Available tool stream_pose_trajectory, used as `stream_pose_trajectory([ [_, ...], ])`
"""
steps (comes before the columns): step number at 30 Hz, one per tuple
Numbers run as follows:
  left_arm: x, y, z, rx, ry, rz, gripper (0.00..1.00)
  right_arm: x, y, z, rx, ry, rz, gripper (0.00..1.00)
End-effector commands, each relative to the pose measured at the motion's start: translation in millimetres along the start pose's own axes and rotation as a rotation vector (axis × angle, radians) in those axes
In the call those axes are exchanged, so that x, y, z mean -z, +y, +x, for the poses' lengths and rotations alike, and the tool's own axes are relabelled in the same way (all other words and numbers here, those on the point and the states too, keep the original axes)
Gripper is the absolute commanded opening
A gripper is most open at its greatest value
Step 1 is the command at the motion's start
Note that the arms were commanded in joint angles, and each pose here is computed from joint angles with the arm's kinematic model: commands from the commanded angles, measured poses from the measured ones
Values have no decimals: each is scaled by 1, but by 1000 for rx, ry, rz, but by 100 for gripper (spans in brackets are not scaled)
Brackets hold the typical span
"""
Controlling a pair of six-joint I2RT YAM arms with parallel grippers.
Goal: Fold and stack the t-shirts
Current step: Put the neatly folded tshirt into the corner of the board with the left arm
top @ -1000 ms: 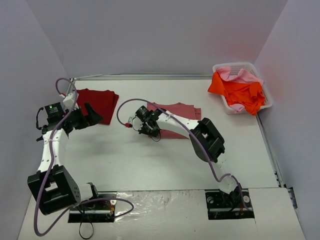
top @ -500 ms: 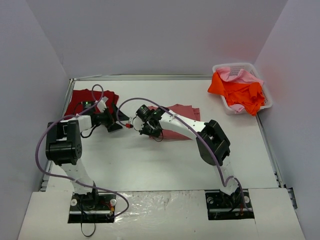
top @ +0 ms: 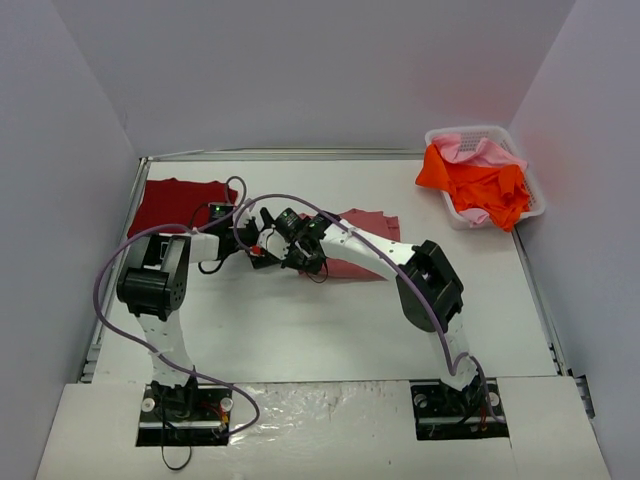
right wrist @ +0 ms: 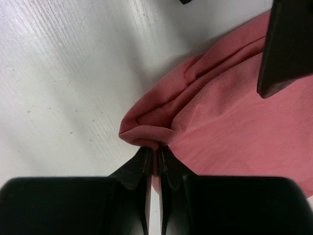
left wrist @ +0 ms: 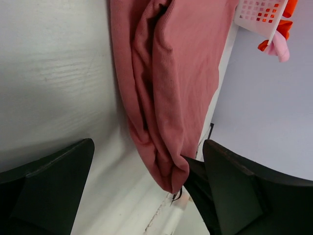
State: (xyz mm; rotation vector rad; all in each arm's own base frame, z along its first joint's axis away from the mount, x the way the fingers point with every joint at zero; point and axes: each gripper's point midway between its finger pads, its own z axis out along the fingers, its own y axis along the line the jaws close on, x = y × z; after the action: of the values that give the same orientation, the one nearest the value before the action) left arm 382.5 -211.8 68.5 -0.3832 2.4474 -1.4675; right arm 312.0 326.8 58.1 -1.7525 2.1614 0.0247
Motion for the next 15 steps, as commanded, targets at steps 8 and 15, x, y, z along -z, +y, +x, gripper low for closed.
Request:
stream_pose_trajectory([
  [8,-27,1,-4,69,-7,-2,94,26,-13,-10,7,-15,39,0],
  [15,-51,-7,5,61,27,-3,94,31,-16,-14,6,-25,43,0],
])
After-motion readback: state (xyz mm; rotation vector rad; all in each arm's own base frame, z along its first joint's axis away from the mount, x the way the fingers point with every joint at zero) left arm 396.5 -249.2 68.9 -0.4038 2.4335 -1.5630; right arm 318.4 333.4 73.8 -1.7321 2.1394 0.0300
